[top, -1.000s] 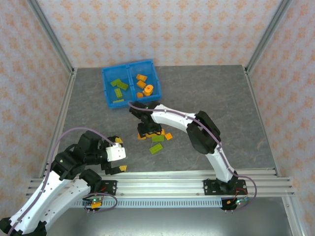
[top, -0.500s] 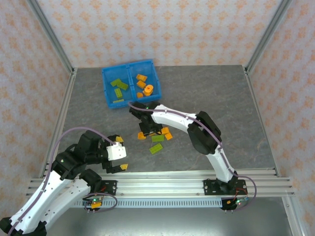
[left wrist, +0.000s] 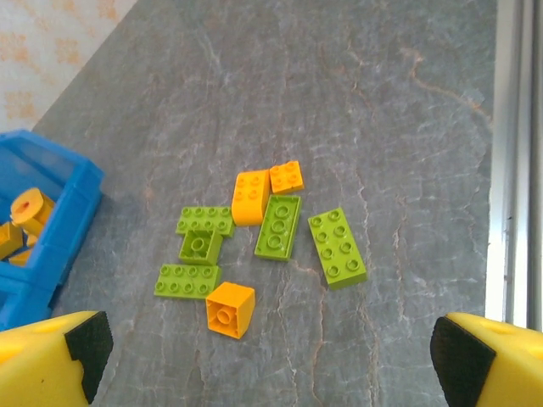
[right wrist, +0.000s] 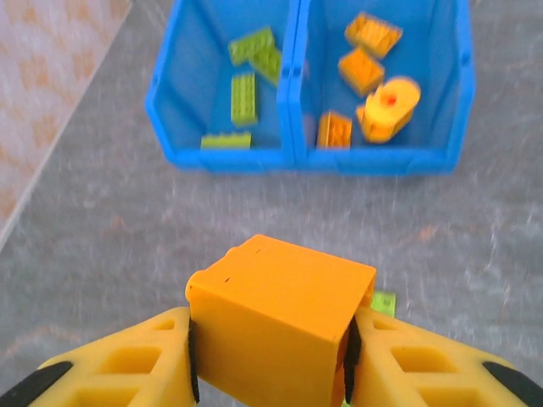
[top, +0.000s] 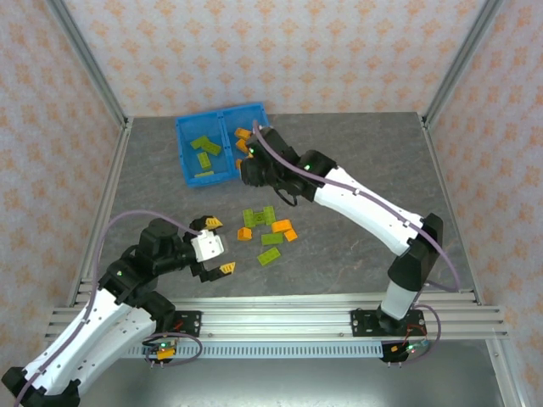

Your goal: Sort the legos into containers by color

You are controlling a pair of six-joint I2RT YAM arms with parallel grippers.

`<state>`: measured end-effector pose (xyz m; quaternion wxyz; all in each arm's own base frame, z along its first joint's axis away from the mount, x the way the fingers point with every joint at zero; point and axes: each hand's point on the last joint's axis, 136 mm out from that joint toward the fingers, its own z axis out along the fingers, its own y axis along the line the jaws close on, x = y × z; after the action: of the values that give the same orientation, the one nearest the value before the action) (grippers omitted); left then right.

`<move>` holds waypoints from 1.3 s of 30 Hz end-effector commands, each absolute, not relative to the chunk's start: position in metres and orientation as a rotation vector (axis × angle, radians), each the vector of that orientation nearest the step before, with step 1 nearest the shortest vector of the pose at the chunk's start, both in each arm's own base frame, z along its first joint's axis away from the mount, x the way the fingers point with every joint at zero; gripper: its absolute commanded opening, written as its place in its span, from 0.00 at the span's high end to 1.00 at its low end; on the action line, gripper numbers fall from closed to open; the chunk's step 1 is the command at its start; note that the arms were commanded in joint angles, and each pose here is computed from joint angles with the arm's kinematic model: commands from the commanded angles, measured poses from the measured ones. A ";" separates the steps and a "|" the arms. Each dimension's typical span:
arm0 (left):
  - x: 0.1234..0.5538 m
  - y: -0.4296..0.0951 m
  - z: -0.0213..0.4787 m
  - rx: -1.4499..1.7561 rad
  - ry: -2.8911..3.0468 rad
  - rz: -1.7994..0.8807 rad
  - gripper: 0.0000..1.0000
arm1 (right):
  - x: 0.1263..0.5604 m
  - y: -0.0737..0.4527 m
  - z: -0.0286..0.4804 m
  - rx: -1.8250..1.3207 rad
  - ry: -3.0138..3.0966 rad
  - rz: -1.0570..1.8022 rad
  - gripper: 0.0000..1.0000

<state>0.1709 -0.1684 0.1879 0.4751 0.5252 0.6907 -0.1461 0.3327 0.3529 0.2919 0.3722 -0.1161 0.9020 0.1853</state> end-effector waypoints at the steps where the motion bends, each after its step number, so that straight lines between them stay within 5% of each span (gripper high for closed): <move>1: 0.180 -0.170 0.191 1.260 1.659 -0.329 0.00 | 0.385 0.349 0.292 -0.233 2.256 0.392 0.58; 15: 0.220 -0.148 0.204 0.921 1.759 -0.210 0.00 | 0.528 0.392 0.213 -0.104 2.295 0.488 0.58; 23: 0.229 -0.149 0.188 0.940 1.892 -0.201 0.01 | 0.540 0.419 0.181 -0.042 2.322 0.731 0.57; 25: 0.230 -0.149 0.187 0.939 1.899 -0.202 0.01 | 0.540 0.416 0.178 -0.019 2.337 0.723 0.48; 29: 0.229 -0.147 0.184 0.941 1.909 -0.188 0.01 | 0.535 0.412 0.194 -0.032 2.332 0.718 0.35; 39: 0.231 -0.144 0.188 0.917 1.903 -0.174 0.00 | 0.493 0.372 0.315 -0.126 2.225 0.712 0.34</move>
<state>0.2270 -0.1484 0.1725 0.4730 0.3961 0.7829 -0.0794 0.5206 0.3955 0.2078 0.3357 -0.0280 0.9076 0.2505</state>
